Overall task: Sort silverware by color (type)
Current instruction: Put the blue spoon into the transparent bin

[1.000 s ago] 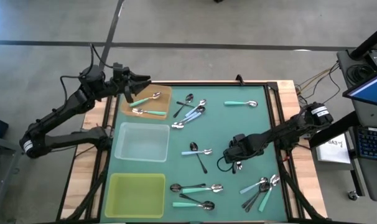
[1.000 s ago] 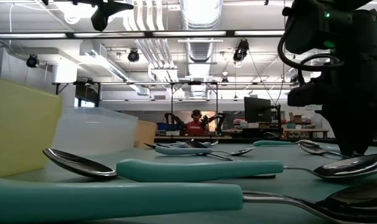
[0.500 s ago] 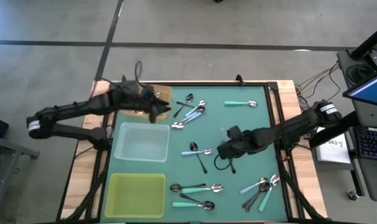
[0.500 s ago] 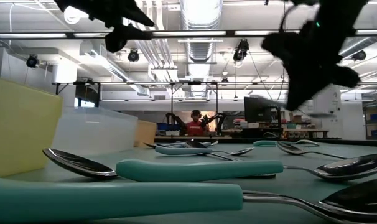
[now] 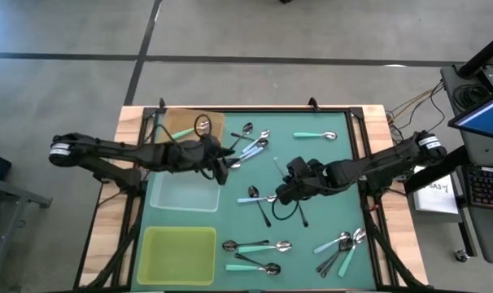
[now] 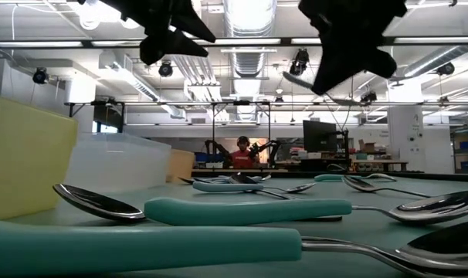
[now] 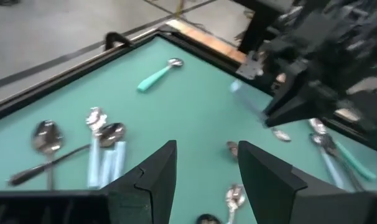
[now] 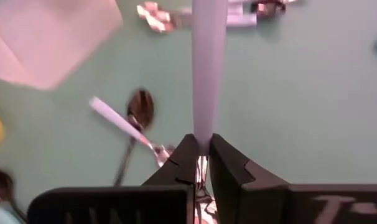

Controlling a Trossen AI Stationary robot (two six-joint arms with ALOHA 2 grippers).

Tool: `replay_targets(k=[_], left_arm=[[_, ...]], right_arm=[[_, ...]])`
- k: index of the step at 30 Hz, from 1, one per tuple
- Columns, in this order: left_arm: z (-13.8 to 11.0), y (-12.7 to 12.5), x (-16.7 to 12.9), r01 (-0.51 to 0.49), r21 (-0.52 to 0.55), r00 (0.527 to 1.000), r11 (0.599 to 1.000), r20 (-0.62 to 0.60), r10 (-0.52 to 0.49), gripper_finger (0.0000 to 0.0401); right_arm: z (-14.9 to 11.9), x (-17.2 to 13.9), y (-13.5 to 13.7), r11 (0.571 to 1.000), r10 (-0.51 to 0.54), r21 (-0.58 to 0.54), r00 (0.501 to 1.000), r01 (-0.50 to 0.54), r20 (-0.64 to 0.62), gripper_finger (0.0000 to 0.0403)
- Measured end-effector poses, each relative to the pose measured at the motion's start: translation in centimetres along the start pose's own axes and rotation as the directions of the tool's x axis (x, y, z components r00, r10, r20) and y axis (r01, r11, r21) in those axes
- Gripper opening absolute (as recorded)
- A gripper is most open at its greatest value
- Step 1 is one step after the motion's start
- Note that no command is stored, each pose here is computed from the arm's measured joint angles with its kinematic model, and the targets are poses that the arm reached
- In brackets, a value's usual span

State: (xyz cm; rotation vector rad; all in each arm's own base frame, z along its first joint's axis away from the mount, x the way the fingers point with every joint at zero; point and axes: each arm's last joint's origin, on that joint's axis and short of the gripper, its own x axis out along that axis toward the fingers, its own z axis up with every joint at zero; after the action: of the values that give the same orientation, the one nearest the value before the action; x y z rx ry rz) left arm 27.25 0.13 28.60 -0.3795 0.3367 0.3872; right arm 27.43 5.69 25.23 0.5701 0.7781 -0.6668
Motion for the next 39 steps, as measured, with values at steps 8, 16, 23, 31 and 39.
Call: replay_targets(k=[8, 16, 23, 31, 39], left_arm=[[-1.7, -1.8, 3.0, 0.139, -0.061, 0.983, 0.988, 0.127, -0.131, 0.0152], [-2.1, -3.2, 4.8, 0.193, -0.083, 0.948, 0.978, 0.274, -0.164, 0.0152], [-2.2, -3.2, 4.6, 0.085, -0.095, 0.949, 0.992, 0.312, -0.051, 0.0152], [-2.1, -3.0, 4.8, 0.074, -0.095, 0.95, 0.993, 0.31, -0.041, 0.0152], [-2.0, -3.0, 4.7, 0.072, -0.075, 0.947, 0.995, 0.319, -0.044, 0.0152]], right_arm=[[1.2, 0.4, 1.9, 0.973, 0.132, -0.209, 0.976, -0.094, 0.175, 0.0013], [1.7, 1.2, 2.6, 0.947, 0.088, -0.322, 0.956, 0.007, 0.28, 0.0013], [2.4, 0.9, 2.8, 0.943, 0.051, -0.326, 0.937, 0.069, 0.346, 0.0013], [3.5, 0.3, 3.4, 0.918, 0.078, -0.388, 0.922, 0.082, 0.379, 0.0013], [4.2, 0.1, 3.9, 0.883, 0.143, -0.465, 0.908, 0.063, 0.395, 0.0013]])
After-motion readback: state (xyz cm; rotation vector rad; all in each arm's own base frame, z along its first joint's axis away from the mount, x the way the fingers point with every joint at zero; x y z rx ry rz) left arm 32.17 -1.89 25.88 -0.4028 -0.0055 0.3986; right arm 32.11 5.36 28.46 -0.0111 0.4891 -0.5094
